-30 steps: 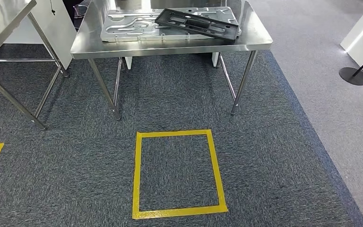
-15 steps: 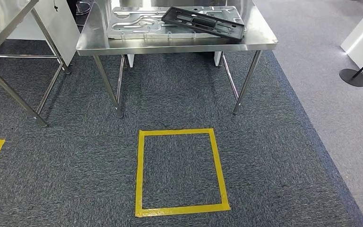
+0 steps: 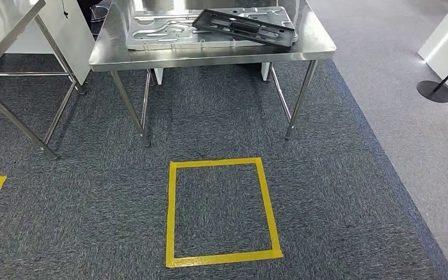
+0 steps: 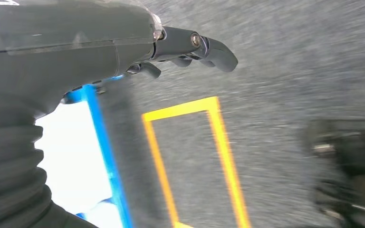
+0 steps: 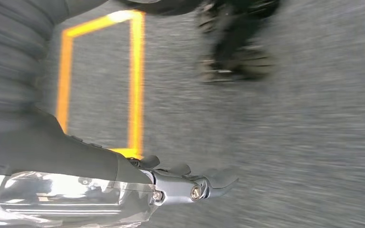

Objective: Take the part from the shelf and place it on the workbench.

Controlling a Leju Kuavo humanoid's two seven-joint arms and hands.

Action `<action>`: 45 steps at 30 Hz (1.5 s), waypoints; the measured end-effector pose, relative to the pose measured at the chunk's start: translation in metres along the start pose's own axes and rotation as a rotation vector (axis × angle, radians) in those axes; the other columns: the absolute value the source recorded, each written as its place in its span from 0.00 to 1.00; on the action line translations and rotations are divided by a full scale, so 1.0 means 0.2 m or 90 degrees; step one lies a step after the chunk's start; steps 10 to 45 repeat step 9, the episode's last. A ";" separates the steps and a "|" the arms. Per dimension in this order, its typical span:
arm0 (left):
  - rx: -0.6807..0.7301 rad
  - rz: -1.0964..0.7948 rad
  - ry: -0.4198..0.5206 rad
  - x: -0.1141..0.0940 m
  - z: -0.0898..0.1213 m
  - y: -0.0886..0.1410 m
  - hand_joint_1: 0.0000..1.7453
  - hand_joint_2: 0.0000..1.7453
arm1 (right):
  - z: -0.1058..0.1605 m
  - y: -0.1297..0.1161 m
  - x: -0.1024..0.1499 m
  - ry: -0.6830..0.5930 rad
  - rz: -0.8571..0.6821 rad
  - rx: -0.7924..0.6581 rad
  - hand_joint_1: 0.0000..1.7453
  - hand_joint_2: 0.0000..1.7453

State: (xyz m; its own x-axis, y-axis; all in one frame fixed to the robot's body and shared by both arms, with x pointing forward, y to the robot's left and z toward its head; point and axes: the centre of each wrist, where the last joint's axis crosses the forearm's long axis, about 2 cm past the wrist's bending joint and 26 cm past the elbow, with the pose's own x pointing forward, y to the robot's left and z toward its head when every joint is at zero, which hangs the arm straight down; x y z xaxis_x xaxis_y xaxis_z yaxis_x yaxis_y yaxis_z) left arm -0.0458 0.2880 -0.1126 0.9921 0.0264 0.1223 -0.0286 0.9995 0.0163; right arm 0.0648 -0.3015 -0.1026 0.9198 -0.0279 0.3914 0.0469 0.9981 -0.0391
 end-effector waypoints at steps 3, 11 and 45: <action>-0.005 0.003 0.030 -0.09 0.02 0.00 0.00 1.00 | -0.01 0.02 0.08 -0.029 -0.003 0.009 0.00 1.00; -0.012 0.007 -0.043 0.13 -0.01 -0.01 0.00 1.00 | 0.04 0.03 -0.15 0.050 -0.001 0.021 0.00 1.00; -0.012 0.007 -0.043 0.13 -0.01 -0.01 0.00 1.00 | 0.04 0.03 -0.15 0.050 -0.001 0.021 0.00 1.00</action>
